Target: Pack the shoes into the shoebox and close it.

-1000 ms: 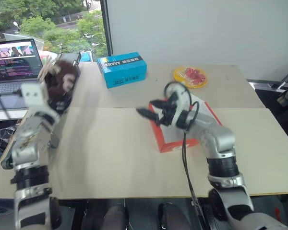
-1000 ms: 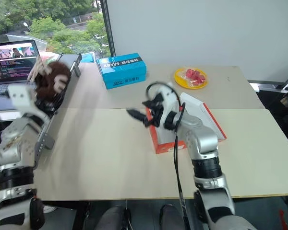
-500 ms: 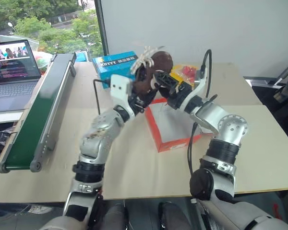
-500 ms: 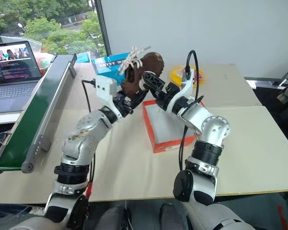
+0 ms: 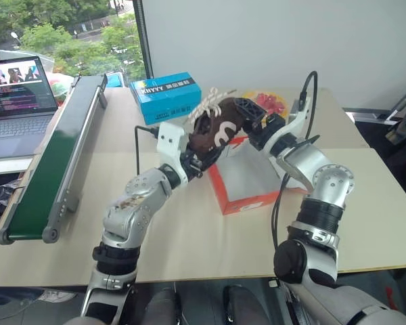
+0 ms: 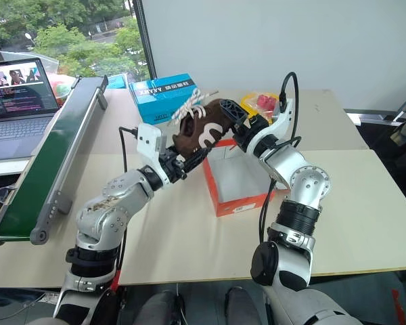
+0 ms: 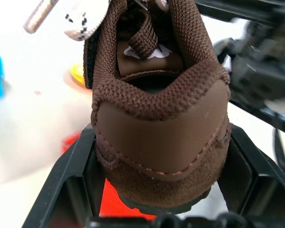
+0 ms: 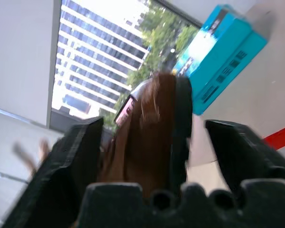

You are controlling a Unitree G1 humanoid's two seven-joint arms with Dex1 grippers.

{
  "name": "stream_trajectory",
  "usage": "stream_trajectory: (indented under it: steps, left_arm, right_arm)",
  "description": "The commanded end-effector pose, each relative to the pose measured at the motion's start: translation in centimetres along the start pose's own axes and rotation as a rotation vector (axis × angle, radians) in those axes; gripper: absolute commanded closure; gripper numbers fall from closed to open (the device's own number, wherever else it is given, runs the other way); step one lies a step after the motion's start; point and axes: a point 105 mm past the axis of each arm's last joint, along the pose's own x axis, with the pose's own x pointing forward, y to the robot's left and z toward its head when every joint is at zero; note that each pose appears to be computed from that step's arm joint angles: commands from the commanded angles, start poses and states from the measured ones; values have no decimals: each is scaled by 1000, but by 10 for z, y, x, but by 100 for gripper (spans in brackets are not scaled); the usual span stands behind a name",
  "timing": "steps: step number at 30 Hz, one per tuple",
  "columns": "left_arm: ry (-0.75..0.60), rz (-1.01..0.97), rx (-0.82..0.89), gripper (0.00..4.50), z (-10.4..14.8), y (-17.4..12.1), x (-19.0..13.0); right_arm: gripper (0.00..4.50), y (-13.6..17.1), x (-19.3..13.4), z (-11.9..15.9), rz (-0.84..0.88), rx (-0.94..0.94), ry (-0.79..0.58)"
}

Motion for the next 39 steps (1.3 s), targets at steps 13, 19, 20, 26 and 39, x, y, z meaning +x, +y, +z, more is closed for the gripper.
stream_trajectory:
  steps: [13, 19, 20, 26, 39]
  left_arm:
    - [-117, 72, -15, 0, 45, 30, -5]
    - [-222, 206, 26, 0, 99, 86, -36]
    - [-199, 225, 63, 0, 98, 92, -42]
    - [-82, 266, 126, 0, 69, 101, -63]
    - [-23, 222, 226, 0, 40, 70, -73]
  right_arm:
    - [404, 11, -2, 11, 40, -55, -39]
    - [406, 21, 0, 48, -26, -276, -83]
    - [407, 18, 2, 52, -70, -365, -40]
    - [407, -10, 10, 78, -307, -834, 190]
    - [407, -56, 30, 52, -362, -1044, 485]
